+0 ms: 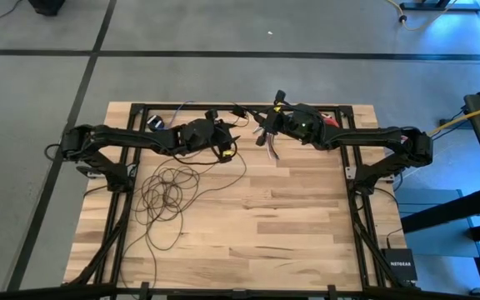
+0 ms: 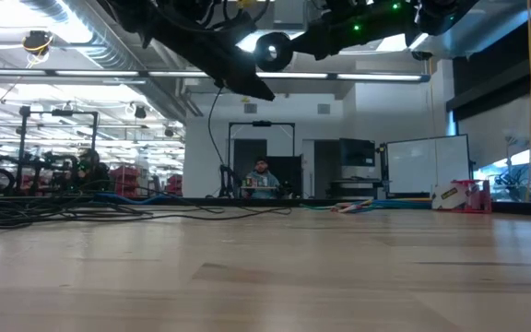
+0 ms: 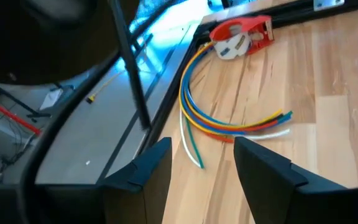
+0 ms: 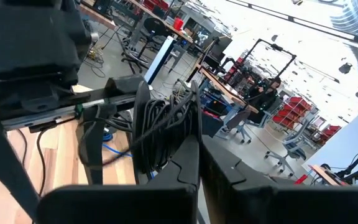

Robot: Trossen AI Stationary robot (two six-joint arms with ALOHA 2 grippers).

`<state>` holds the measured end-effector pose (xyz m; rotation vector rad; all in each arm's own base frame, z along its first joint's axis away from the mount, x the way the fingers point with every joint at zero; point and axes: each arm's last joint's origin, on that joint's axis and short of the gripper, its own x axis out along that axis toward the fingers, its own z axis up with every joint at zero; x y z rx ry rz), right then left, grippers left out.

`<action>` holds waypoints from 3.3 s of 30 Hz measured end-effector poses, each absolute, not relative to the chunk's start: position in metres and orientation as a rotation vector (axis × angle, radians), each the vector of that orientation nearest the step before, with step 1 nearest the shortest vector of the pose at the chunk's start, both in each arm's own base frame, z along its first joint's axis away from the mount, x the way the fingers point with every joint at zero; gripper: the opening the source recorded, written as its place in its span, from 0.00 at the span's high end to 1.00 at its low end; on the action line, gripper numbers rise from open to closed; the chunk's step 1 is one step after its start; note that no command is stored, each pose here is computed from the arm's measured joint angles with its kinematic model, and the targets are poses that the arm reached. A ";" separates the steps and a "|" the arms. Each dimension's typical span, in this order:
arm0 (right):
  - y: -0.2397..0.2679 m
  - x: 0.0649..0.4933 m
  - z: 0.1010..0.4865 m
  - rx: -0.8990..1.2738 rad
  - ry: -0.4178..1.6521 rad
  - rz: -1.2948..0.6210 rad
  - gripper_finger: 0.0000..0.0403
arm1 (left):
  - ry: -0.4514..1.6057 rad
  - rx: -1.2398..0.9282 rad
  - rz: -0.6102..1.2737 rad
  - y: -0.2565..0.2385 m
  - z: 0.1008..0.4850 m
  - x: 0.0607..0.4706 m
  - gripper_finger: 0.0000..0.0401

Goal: Coiling cords

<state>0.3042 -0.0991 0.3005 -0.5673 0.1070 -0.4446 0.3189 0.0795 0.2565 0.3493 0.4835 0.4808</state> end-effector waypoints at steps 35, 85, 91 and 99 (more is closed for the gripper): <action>-0.100 0.305 0.302 -0.586 0.083 -0.458 0.98 | 0.532 0.569 0.529 0.046 0.262 0.320 0.59; -0.100 0.305 0.302 -0.602 0.096 -0.467 0.98 | 0.598 0.326 0.411 0.059 0.273 0.291 0.59; -0.100 0.305 0.301 -0.602 0.100 -0.466 0.98 | 0.558 0.369 0.687 0.089 0.267 0.300 0.59; -0.100 0.305 0.301 -0.602 0.103 -0.465 0.98 | 0.520 0.376 0.734 0.116 0.234 0.327 0.59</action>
